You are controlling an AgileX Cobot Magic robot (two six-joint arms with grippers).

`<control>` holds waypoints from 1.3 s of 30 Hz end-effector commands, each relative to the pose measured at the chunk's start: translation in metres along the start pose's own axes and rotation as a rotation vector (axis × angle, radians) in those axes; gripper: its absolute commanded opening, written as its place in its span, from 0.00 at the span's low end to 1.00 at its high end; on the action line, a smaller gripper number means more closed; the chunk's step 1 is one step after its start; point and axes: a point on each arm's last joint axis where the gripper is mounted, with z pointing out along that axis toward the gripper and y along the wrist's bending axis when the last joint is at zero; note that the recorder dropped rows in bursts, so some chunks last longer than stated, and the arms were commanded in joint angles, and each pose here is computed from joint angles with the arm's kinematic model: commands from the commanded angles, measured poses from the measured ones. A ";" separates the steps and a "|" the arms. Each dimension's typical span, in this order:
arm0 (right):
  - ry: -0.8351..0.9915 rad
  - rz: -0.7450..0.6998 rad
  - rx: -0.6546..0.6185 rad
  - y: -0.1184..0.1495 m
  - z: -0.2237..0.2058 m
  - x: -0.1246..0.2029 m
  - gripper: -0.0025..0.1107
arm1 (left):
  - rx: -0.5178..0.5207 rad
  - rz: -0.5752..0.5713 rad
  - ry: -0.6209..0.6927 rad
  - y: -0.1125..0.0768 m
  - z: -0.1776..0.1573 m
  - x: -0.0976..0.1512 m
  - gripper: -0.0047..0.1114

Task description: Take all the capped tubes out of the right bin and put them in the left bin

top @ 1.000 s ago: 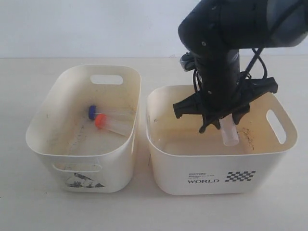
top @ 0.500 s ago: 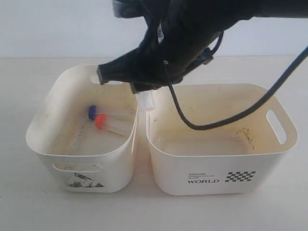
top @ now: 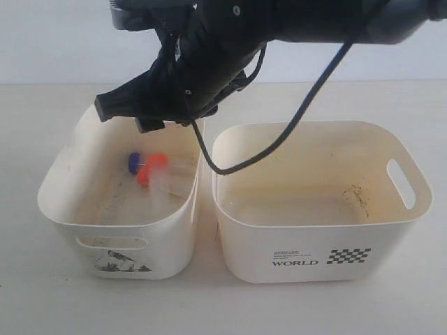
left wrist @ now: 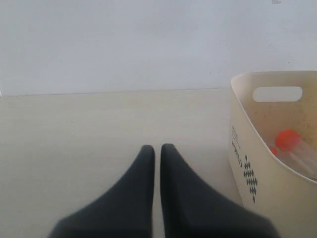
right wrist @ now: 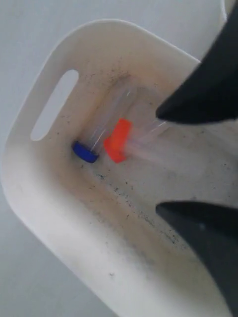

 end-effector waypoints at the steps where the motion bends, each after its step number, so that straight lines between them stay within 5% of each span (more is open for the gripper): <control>1: 0.001 0.033 -0.019 0.003 -0.024 -0.006 0.04 | -0.001 -0.007 -0.005 0.000 0.000 -0.001 0.08; 17: -0.062 -0.043 0.117 -0.021 -0.170 0.028 0.02 | -0.001 -0.007 -0.005 0.000 0.000 -0.001 0.08; 39: -0.063 -0.066 0.228 -0.037 -0.171 0.051 0.02 | -0.001 -0.007 -0.005 0.000 0.000 -0.001 0.08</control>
